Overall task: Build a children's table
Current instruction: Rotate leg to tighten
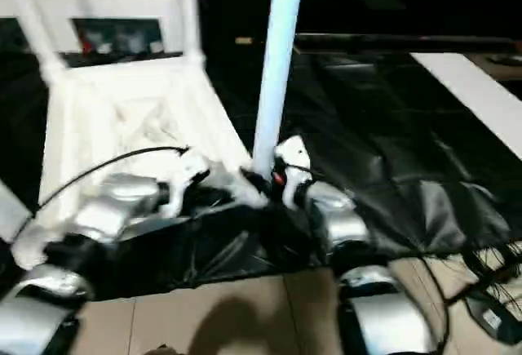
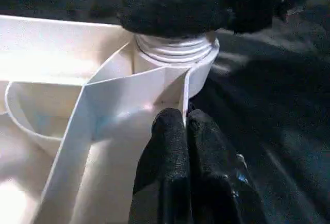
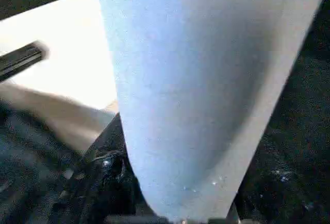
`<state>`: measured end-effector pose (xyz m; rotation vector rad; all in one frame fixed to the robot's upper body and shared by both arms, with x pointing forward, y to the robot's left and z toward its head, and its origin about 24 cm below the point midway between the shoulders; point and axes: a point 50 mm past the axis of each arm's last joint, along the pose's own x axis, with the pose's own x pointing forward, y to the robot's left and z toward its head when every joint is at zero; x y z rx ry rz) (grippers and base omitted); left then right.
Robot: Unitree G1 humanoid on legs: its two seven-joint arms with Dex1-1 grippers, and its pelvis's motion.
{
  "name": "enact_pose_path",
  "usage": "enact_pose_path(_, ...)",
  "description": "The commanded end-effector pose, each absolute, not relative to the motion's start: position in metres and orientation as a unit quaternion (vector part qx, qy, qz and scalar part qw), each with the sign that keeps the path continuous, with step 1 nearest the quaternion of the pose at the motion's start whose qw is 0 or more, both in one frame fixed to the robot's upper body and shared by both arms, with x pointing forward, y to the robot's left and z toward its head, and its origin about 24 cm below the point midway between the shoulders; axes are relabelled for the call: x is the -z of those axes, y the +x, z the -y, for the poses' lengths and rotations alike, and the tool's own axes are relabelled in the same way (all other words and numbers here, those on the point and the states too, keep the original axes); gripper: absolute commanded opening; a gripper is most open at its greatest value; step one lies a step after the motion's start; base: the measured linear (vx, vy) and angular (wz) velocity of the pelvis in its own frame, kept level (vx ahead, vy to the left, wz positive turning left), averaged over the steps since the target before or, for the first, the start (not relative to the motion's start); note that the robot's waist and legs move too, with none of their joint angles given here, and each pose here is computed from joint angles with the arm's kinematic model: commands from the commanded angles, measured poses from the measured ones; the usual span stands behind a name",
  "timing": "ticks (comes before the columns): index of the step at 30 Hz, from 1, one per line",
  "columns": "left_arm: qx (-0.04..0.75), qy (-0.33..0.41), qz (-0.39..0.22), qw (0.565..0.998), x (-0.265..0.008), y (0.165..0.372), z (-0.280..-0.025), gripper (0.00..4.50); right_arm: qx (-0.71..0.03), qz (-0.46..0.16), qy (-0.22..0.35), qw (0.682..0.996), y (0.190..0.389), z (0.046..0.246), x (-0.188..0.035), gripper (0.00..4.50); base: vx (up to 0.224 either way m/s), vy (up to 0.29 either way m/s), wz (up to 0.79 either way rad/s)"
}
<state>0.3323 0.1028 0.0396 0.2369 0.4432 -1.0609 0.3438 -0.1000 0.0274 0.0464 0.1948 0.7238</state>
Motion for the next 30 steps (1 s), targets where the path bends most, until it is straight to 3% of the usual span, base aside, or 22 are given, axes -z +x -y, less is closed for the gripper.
enact_pose_path(1, 0.504, 0.094, -0.193, 0.836, -0.041, 0.333, -0.067, 0.00, -0.389, -0.144, 0.068, 0.907, 0.330, 0.049, -0.012, 1.98, 0.000, 0.000, 0.00)
enact_pose_path(6, 0.512, 0.099, -0.188, 0.832, -0.042, 0.330, -0.056, 0.00, -0.401, -0.123, 0.062, 0.906, 0.330, 0.026, -0.023, 1.98, 0.000, 0.000, 0.00)
enact_pose_path(7, 0.513, 0.102, -0.188, 0.831, -0.042, 0.330, -0.057, 0.00, -0.407, -0.113, 0.052, 0.905, 0.330, 0.026, -0.025, 2.54, 0.000, 0.000, 0.00)
enact_pose_path(11, 0.524, 0.115, -0.185, 0.824, -0.042, 0.330, -0.069, 0.00, -0.420, -0.095, 0.046, 0.901, 0.334, 0.041, -0.029, 2.87, 0.000, 0.000, 0.00)
enact_pose_path(13, 0.543, 0.122, -0.183, 0.810, -0.042, 0.327, -0.079, 0.00, -0.458, -0.091, 0.035, 0.883, 0.333, 0.054, -0.030, 2.87, 0.000, 0.000, 0.00)
enact_pose_path(14, 0.552, 0.123, -0.184, 0.804, -0.042, 0.325, -0.082, 0.00, -0.471, -0.092, 0.028, 0.877, 0.332, 0.059, -0.030, 3.14, 0.000, 0.000, 0.00)
enact_pose_path(16, 0.563, 0.124, -0.188, 0.795, -0.041, 0.323, -0.086, 0.00, -0.486, -0.096, 0.011, 0.868, 0.331, 0.066, -0.029, 3.26, 0.000, 0.000, 0.00)
enact_pose_path(18, 0.587, 0.126, -0.188, 0.777, -0.042, 0.319, -0.097, 0.00, -0.522, -0.105, -0.019, 0.846, 0.330, 0.081, -0.029, 3.31, 0.000, 0.000, 0.00)
enact_pose_path(23, 0.615, 0.133, -0.195, 0.752, -0.043, 0.314, -0.110, 0.00, -0.579, -0.118, -0.044, 0.806, 0.326, 0.095, -0.032, 3.31, 0.010, -0.002, 0.00)
enact_pose_path(25, 0.641, 0.137, -0.198, 0.728, -0.046, 0.309, -0.120, 0.00, -0.647, -0.137, -0.073, 0.746, 0.319, 0.105, -0.033, 3.31, 0.000, 0.000, 0.00)
enact_pose_path(28, 0.653, 0.140, -0.200, 0.717, -0.047, 0.307, -0.124, 0.00, -0.669, -0.151, -0.084, 0.723, 0.317, 0.109, -0.034, 3.31, 0.000, 0.000, 0.00)
enact_pose_path(30, 0.659, 0.141, -0.202, 0.711, -0.048, 0.306, -0.126, 0.00, -0.679, -0.157, -0.085, 0.712, 0.316, 0.110, -0.034, 3.06, 0.000, 0.000, 0.00)
